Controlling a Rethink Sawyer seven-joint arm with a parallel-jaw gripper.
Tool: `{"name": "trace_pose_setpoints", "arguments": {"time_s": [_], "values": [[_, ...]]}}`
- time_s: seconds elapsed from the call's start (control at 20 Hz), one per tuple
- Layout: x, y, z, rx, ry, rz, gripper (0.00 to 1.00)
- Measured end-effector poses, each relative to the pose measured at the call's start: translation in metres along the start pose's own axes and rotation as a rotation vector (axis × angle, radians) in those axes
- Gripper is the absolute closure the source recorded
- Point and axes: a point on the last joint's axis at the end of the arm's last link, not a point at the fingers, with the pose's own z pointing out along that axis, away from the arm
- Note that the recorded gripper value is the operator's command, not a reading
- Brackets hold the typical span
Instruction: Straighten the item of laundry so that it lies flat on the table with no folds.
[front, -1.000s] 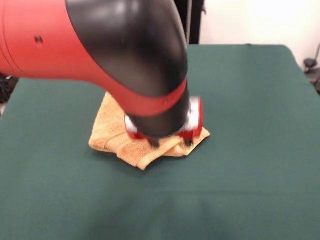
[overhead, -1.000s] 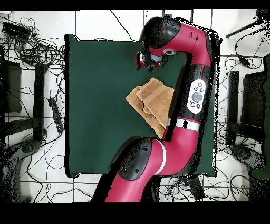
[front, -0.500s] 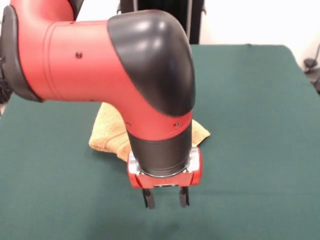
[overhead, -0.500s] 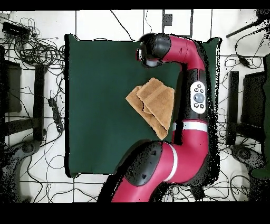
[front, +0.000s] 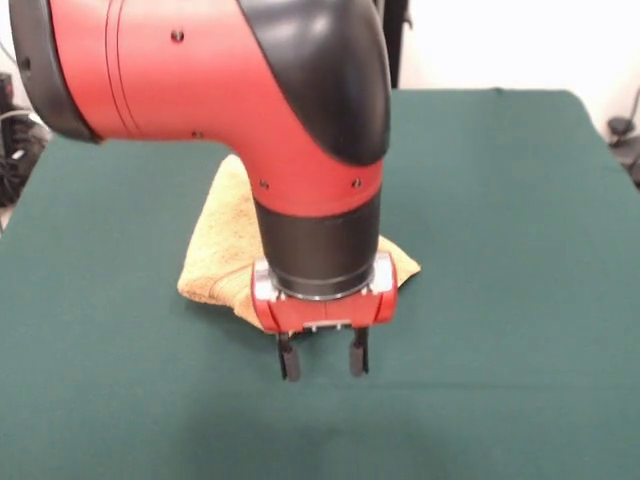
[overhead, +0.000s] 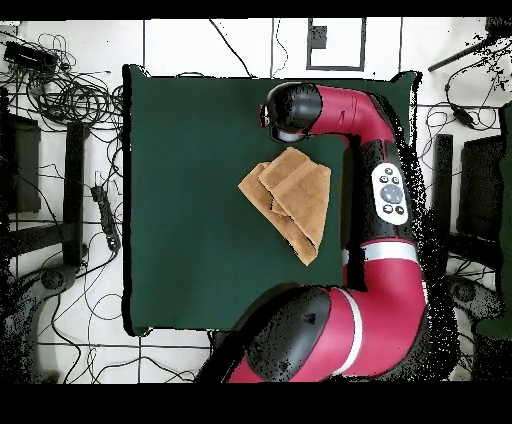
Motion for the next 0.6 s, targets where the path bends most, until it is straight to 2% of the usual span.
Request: {"name": "trace_pose_setpoints", "arguments": {"time_s": [0.4, 0.6], "values": [[0.01, 0.004, -0.04, -0.031, 0.055, 0.01, 0.0], [0.025, 0.0, -0.058, -0.043, 0.077, 0.013, 0.0]]}}
